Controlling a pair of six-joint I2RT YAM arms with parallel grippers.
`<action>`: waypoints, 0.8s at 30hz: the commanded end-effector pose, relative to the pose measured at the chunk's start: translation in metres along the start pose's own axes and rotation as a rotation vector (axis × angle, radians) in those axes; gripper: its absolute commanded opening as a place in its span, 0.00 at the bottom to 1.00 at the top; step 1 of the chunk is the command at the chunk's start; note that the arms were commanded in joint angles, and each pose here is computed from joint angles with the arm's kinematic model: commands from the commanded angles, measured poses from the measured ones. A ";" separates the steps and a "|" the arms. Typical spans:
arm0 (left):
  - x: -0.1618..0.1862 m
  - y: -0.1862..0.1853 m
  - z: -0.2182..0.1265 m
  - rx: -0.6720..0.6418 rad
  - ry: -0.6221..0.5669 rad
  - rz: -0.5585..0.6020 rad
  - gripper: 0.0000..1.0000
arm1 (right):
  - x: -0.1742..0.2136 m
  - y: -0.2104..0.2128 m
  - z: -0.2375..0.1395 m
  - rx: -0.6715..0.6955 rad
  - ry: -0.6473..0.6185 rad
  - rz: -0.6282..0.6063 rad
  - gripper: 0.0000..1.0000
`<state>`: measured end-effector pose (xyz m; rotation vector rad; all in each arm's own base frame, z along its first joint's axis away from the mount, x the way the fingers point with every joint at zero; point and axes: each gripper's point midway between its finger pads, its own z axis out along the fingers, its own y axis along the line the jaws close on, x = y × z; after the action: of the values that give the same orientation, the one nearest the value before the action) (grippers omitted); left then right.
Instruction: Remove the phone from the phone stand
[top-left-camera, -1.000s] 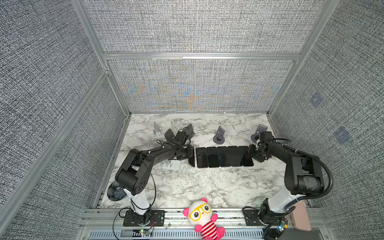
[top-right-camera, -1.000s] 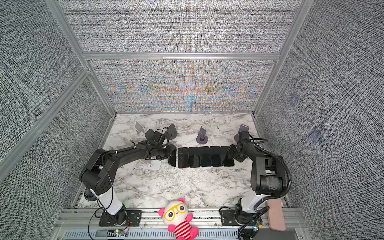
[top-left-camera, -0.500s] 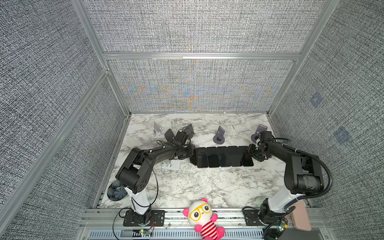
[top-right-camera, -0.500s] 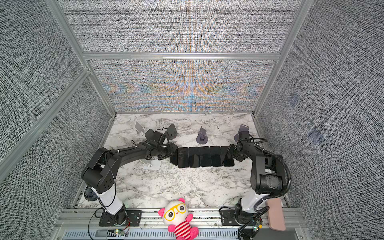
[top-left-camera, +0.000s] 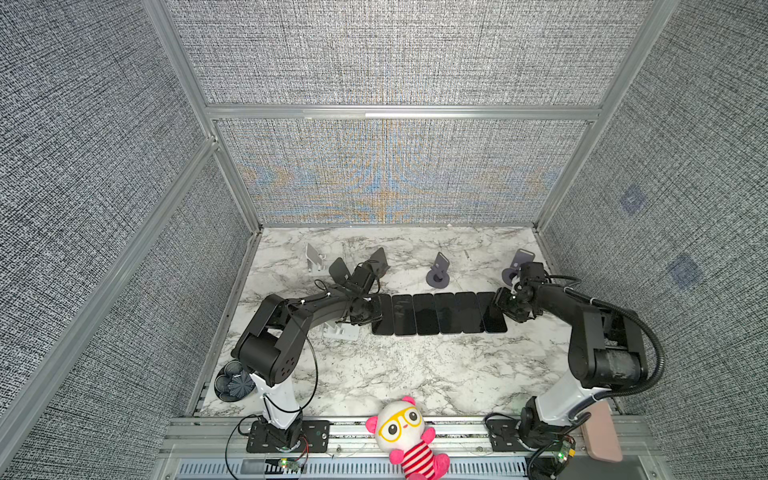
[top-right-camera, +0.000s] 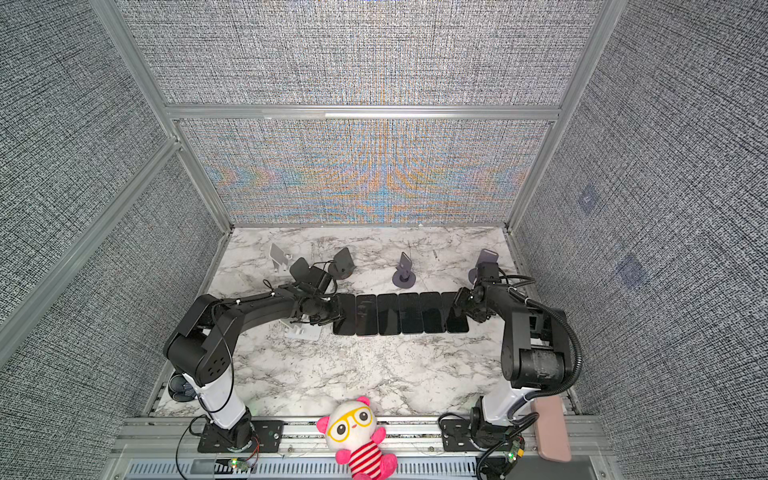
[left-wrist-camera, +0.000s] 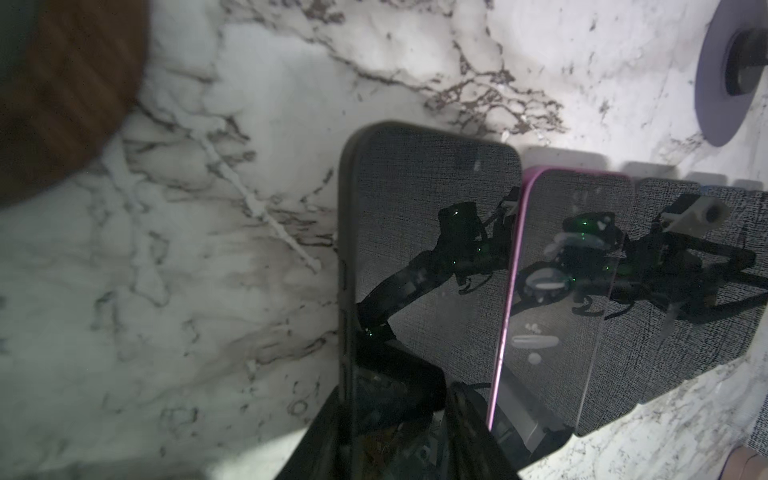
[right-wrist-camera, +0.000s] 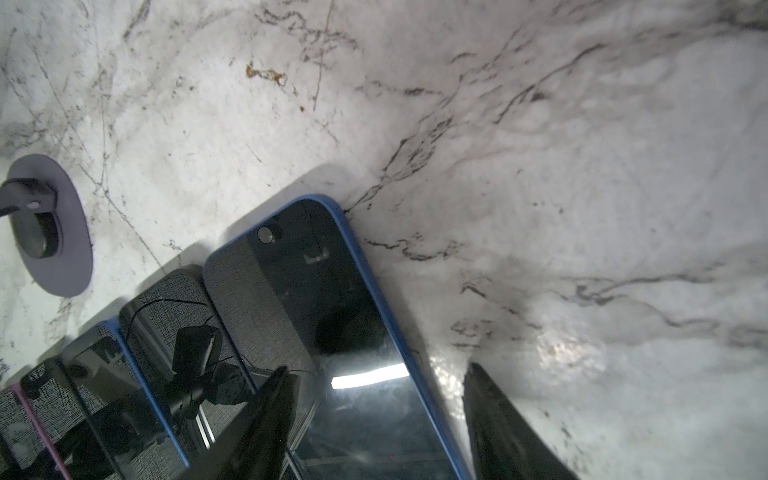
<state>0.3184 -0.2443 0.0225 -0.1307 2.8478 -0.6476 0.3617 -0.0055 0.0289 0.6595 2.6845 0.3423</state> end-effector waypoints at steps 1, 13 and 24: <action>0.003 0.006 0.000 -0.033 0.015 0.013 0.44 | 0.010 -0.002 0.000 0.005 0.035 0.002 0.64; 0.000 0.006 -0.008 -0.061 0.015 0.047 0.54 | 0.001 0.006 -0.018 -0.016 -0.009 -0.004 0.65; -0.026 -0.029 -0.055 0.005 -0.121 0.182 0.56 | -0.024 0.028 -0.082 -0.067 -0.176 -0.065 0.70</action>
<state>0.3264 -0.2434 0.0682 0.0050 2.7741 -0.6107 0.3637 -0.0065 0.1103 0.5895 2.5138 0.3471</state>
